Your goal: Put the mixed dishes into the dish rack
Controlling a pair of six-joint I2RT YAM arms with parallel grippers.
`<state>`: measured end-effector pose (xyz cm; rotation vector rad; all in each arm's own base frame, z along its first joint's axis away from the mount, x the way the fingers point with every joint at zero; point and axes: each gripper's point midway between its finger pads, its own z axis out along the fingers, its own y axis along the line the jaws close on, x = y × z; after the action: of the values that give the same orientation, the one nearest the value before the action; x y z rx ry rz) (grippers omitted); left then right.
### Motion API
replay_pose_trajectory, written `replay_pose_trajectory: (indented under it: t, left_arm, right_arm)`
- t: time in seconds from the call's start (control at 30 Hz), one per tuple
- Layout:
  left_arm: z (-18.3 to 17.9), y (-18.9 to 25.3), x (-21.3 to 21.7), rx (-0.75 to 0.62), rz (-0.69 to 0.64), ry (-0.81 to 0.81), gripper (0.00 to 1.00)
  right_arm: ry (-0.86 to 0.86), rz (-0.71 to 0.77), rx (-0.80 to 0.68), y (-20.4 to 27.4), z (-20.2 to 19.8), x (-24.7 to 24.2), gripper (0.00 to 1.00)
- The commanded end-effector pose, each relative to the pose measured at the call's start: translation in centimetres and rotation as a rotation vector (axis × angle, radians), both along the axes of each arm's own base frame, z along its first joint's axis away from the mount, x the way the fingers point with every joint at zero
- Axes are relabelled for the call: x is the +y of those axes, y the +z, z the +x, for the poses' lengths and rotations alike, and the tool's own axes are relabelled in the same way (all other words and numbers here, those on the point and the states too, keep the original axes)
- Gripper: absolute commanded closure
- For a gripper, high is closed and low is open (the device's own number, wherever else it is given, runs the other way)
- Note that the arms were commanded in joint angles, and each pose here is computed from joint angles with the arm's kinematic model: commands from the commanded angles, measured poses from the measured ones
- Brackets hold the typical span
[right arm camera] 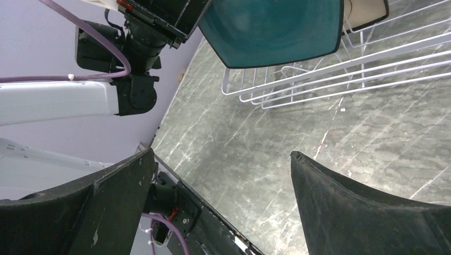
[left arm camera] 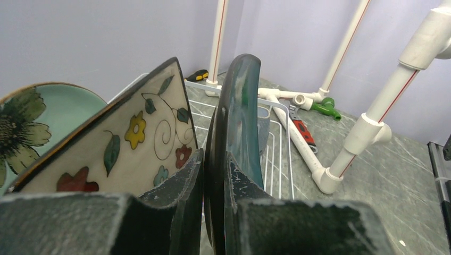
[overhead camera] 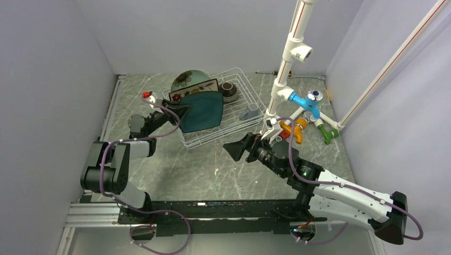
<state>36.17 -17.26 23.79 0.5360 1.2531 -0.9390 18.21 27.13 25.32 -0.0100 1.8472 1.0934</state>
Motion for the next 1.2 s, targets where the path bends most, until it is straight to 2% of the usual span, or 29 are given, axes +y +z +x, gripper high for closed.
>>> replay_pose_trajectory:
  t: [0.0,0.67,1.17]
  left_arm:
    - [-1.5,9.0,1.3,-0.374,-0.060,0.071,1.00]
    - [0.0,4.0,-0.5,-0.266,-0.014,0.014,1.00]
    - [0.7,0.8,-0.5,-0.198,-0.005,0.071,1.00]
  right_arm:
    - [0.008,0.058,-0.022,1.6,0.2,0.7,0.00]
    - [0.013,0.076,-0.017,1.5,-0.1,0.5,0.00]
    - [0.003,0.086,-0.019,1.4,-0.2,0.0,0.00]
